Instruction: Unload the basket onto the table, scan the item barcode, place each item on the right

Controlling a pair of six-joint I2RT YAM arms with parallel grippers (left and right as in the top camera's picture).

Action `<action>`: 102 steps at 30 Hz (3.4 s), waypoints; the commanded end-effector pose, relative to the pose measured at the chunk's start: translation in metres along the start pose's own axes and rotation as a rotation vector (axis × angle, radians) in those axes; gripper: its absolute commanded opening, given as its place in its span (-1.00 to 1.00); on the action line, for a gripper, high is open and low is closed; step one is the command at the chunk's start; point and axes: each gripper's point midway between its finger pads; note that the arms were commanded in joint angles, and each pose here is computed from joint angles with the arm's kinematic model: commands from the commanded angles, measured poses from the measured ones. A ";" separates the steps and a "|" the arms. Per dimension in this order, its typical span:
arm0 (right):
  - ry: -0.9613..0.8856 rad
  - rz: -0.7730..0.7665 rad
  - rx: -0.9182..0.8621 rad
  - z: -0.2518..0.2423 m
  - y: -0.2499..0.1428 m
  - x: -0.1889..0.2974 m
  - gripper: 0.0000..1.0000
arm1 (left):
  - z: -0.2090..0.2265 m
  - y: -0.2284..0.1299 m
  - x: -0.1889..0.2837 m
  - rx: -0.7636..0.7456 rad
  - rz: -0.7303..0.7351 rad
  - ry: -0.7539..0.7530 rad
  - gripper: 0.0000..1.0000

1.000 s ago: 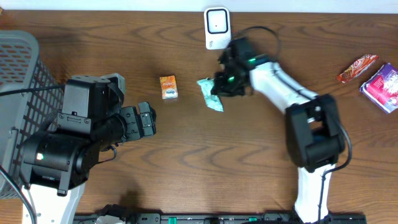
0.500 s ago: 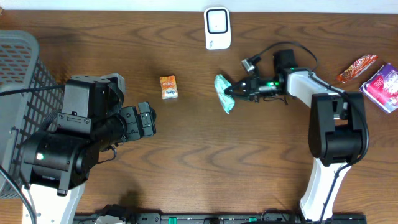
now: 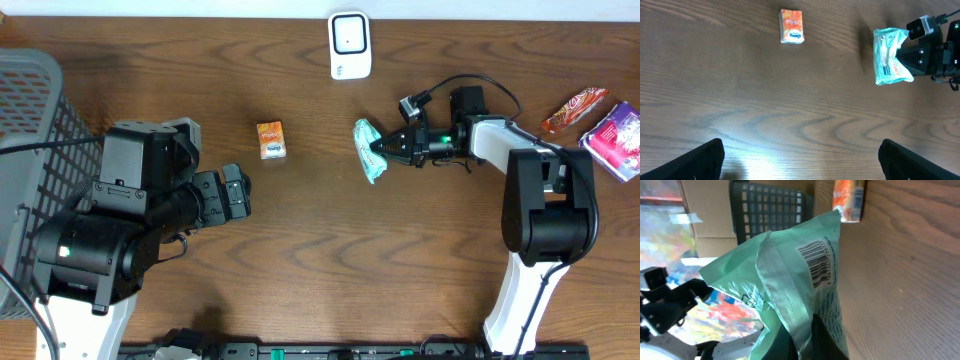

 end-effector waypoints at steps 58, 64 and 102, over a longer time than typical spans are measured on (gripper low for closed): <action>-1.000 -0.153 -0.104 -0.128 -0.004 0.016 -0.38 | 0.001 0.000 0.001 -0.010 0.000 0.006 0.96; -0.848 -0.173 -0.154 -0.093 -0.002 0.018 -0.98 | 0.001 0.000 0.001 -0.010 0.000 0.006 0.96; -0.290 -1.092 0.142 0.129 0.185 0.002 -0.98 | 0.001 0.000 0.001 -0.010 0.000 0.006 0.96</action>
Point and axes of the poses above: each gripper's point midway between its finger pads, its own x axis back along the fingers, its own z axis along the line the jaws close on, y = z × x, and after that the axes turned 10 degrees about -x, right-handed
